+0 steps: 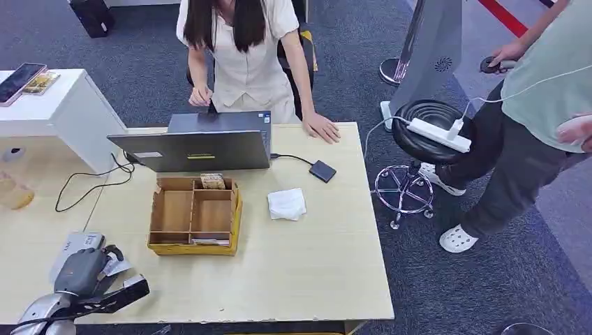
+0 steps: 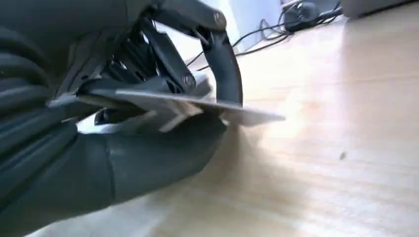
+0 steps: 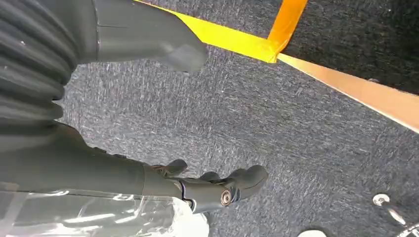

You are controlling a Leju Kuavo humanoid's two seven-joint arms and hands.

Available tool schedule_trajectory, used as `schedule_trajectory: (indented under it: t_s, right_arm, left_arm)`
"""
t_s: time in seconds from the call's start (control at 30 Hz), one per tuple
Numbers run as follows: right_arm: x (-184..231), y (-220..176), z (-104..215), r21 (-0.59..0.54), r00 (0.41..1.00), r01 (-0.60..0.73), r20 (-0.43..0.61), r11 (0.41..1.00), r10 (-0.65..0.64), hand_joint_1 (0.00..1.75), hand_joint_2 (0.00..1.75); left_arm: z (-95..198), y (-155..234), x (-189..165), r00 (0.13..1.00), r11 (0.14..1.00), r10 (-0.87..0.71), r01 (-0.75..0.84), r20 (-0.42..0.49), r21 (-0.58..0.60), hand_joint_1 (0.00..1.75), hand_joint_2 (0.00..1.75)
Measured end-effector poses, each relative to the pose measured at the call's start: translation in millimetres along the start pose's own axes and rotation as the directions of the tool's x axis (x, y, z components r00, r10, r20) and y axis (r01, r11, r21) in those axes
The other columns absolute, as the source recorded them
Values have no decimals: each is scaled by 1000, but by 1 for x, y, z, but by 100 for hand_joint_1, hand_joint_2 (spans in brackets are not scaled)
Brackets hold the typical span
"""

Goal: Pass the card to the sensor for recognition and then transmit it.

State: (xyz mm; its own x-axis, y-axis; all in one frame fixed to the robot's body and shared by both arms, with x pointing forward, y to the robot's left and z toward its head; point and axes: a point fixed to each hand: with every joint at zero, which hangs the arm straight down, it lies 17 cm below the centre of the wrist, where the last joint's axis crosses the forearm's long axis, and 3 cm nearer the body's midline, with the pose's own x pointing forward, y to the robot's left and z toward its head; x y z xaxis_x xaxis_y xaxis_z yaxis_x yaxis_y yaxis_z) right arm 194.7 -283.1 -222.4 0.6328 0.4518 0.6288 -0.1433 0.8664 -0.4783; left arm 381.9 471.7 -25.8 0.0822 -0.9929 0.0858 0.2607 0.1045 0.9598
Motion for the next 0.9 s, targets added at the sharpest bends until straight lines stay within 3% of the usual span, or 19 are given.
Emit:
schedule_trajectory:
  t_s: [0.77, 0.9]
  right_arm:
    - [6, -2, -3, -4, 1000, -1, 15, 1000, 1, 0, 175]
    - [5, -2, -3, -4, 1000, -2, 15, 1000, 2, 0, 175]
  left_arm:
    - [3, 2, -6, 1000, 1000, -15, 15, -17, 20, 175, 175]
    - [2, 17, 2, 1000, 996, 1, -2, 13, 87, 175, 175]
